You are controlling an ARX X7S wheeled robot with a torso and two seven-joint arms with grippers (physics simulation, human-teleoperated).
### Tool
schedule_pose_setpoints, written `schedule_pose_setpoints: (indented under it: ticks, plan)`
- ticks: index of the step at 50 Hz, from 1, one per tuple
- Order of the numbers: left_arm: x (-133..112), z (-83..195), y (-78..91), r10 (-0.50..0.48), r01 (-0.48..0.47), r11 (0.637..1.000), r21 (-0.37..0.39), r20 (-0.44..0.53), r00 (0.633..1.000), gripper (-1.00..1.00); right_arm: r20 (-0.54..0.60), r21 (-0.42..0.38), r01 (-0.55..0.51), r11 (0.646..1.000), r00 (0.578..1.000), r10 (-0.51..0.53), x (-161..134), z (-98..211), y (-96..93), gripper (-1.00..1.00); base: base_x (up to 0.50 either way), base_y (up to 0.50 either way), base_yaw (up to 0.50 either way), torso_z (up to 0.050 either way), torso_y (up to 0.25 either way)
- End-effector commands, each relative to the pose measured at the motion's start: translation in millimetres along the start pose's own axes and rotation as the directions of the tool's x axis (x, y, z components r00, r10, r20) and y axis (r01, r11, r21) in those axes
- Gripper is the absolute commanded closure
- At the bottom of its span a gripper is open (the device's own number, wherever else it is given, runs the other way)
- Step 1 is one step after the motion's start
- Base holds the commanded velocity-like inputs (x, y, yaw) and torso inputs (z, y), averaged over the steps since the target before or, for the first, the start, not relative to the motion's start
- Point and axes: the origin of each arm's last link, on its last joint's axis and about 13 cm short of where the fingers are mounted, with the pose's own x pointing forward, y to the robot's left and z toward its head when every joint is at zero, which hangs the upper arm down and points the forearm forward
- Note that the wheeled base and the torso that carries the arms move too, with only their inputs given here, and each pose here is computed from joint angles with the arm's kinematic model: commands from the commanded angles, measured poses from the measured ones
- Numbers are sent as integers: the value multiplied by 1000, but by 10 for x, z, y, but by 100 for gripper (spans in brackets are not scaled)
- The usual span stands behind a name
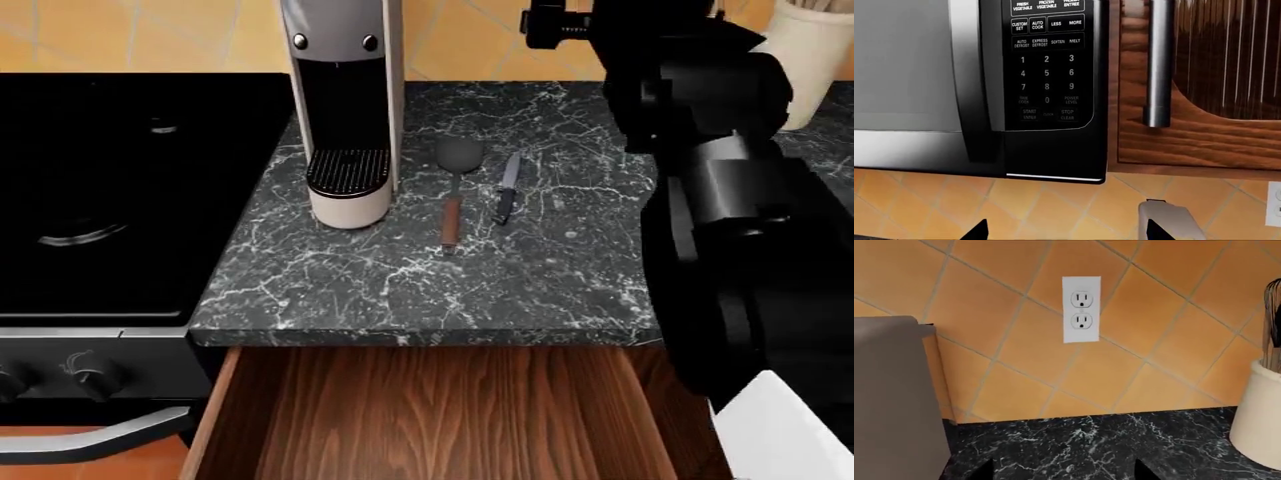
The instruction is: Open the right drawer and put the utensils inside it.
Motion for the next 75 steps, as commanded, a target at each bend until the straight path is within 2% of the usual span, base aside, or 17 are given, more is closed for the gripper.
schedule_pose_setpoints:
  ticks: [1, 11, 13, 15, 27, 40, 60, 68, 75]
  plan:
    - [5, 1, 2, 4, -4, 1000, -4, -4, 1000, -100, -35, 57, -74, 996, 996, 76, 21, -408, 257, -100, 0, 0, 0, 0, 0]
    - [21, 8, 19, 17, -17, 1000, -14, -14, 1000, -100, -13, 78, -130, 989, 991, 131, 5, -595, 443, -100, 0, 0, 0, 0, 0]
    - [22, 8, 19, 17, -17, 1000, -14, -14, 1000, -100, -19, 36, -141, 989, 990, 142, 1, -612, 451, -100, 0, 0, 0, 0, 0]
    - [32, 11, 28, 23, -23, 1000, -14, -13, 1000, -100, -19, 44, -142, 989, 990, 143, 0, -608, 460, -100, 0, 0, 0, 0, 0]
    - [46, 22, 38, 32, -32, 999, -20, -10, 999, -100, -71, 35, -128, 991, 989, 130, -12, -696, 458, -100, 0, 0, 0, 0, 0]
    - [41, 38, 42, 31, -32, 999, -26, -7, 999, -100, -139, 21, -143, 990, 980, 144, -41, -1016, 466, -100, 0, 0, 0, 0, 0]
    - [32, 44, 42, 28, -28, 999, -28, -3, 1000, -100, -153, 39, -157, 987, 975, 161, -54, -1160, 452, -100, 0, 0, 0, 0, 0]
    - [33, 34, 38, 26, -26, 999, -25, -5, 1000, -100, -179, 35, -131, 991, 975, 135, -60, -1181, 436, -100, 0, 0, 0, 0, 0]
    - [34, 34, 39, 27, -27, 999, -26, -6, 1000, -100, -245, 33, -82, 996, 966, 87, -77, -1200, 416, -100, 0, 0, 0, 0, 0]
